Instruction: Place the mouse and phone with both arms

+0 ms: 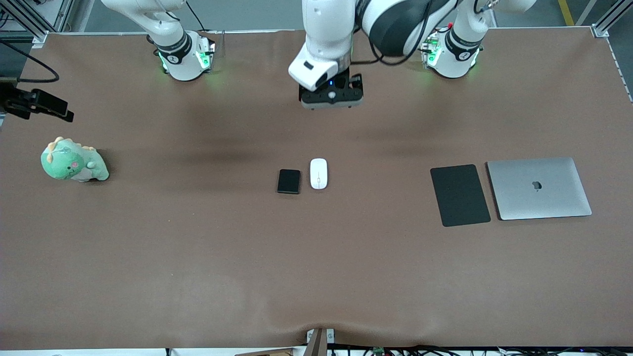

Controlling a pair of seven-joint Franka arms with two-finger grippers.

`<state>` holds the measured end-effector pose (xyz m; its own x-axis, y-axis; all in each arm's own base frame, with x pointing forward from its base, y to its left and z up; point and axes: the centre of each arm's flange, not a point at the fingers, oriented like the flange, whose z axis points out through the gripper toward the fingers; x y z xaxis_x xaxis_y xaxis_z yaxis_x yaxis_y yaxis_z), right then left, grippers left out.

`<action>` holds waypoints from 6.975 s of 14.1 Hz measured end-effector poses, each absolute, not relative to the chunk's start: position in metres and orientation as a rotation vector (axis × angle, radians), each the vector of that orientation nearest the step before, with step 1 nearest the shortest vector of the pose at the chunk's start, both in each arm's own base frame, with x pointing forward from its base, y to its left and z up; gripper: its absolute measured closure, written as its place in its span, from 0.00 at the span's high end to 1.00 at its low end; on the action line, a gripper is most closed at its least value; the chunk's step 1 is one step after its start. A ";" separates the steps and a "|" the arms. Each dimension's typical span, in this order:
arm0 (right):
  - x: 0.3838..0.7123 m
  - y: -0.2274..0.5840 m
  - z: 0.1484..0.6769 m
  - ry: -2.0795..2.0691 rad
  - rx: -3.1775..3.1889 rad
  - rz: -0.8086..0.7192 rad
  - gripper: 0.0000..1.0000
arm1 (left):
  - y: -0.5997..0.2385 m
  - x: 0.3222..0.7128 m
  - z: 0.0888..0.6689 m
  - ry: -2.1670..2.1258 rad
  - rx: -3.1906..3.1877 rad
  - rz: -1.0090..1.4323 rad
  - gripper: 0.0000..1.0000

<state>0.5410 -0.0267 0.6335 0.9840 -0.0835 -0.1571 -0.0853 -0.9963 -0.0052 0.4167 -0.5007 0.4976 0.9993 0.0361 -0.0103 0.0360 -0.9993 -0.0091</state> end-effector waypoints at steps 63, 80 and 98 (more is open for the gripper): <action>0.624 0.245 0.409 0.024 -3.022 0.303 1.00 | -0.176 0.584 0.342 -0.461 -3.161 0.041 0.62; 0.588 0.386 0.264 0.000 -3.062 0.254 1.00 | -0.053 0.533 0.203 0.083 -3.054 0.048 0.62; 0.540 0.411 0.186 0.243 -3.098 0.262 1.00 | -0.055 0.611 0.292 0.064 -3.043 -0.002 1.00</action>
<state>0.5401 0.4114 0.1861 0.9737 -0.1528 -0.1690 -0.1568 -0.9876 -0.0101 0.6115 -0.0546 0.2923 0.9991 -0.0420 -0.0005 -0.0418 -0.9943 -0.0978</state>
